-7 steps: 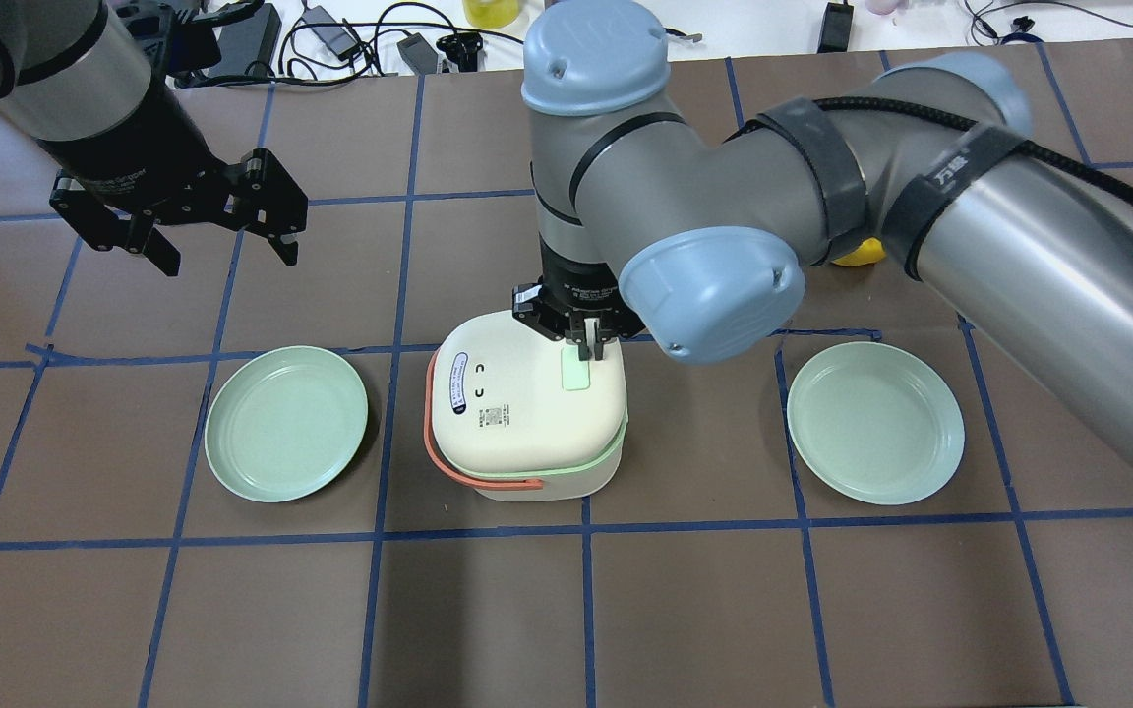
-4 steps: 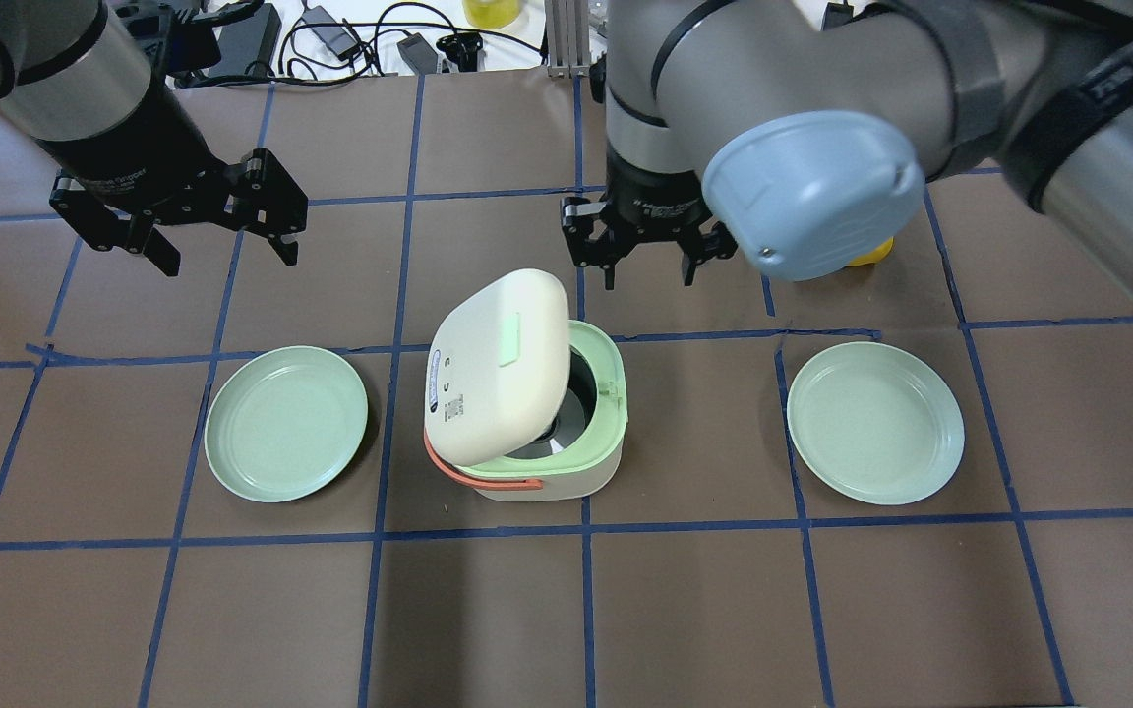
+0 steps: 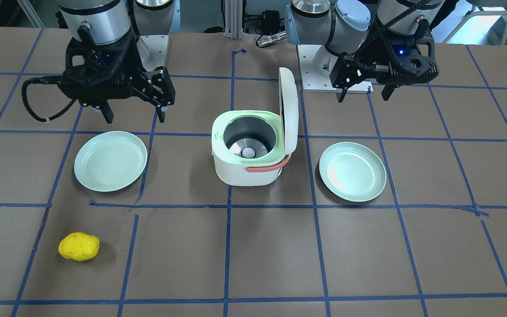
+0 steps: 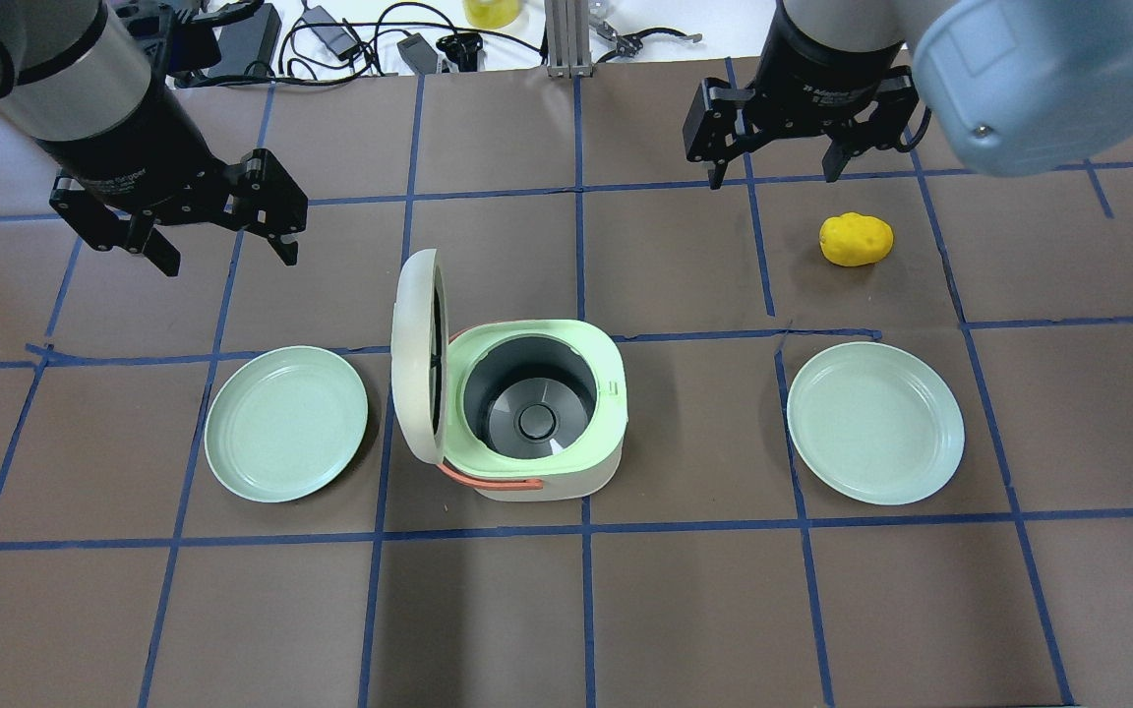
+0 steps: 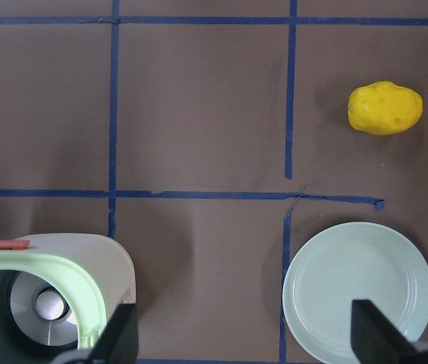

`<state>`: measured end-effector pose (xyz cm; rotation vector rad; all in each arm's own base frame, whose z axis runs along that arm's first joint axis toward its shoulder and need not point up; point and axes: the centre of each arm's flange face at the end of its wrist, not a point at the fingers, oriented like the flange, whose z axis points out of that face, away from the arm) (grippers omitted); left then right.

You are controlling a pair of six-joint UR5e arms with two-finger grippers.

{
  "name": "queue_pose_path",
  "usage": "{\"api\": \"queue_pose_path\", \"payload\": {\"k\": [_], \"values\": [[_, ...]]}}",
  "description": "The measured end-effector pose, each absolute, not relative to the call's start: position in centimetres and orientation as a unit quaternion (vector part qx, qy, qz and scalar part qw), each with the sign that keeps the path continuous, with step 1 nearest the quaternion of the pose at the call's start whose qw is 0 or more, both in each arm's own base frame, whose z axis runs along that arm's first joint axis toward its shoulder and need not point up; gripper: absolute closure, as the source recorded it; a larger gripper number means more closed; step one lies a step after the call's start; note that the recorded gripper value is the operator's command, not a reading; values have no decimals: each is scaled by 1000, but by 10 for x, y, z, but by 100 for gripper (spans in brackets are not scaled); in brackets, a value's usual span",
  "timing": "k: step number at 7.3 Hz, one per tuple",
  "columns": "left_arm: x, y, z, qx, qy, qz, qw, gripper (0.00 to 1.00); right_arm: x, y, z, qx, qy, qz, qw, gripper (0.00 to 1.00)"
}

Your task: Press rice cooker button

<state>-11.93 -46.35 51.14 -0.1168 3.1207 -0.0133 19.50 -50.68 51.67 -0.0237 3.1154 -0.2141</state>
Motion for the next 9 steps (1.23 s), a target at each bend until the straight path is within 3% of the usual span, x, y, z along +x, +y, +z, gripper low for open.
{"api": "queue_pose_path", "payload": {"k": [9], "values": [[-119, -463, 511, -37, 999, -4, 9, 0, 158, -511, 542, 21, 999, -50, 4, 0]]}}
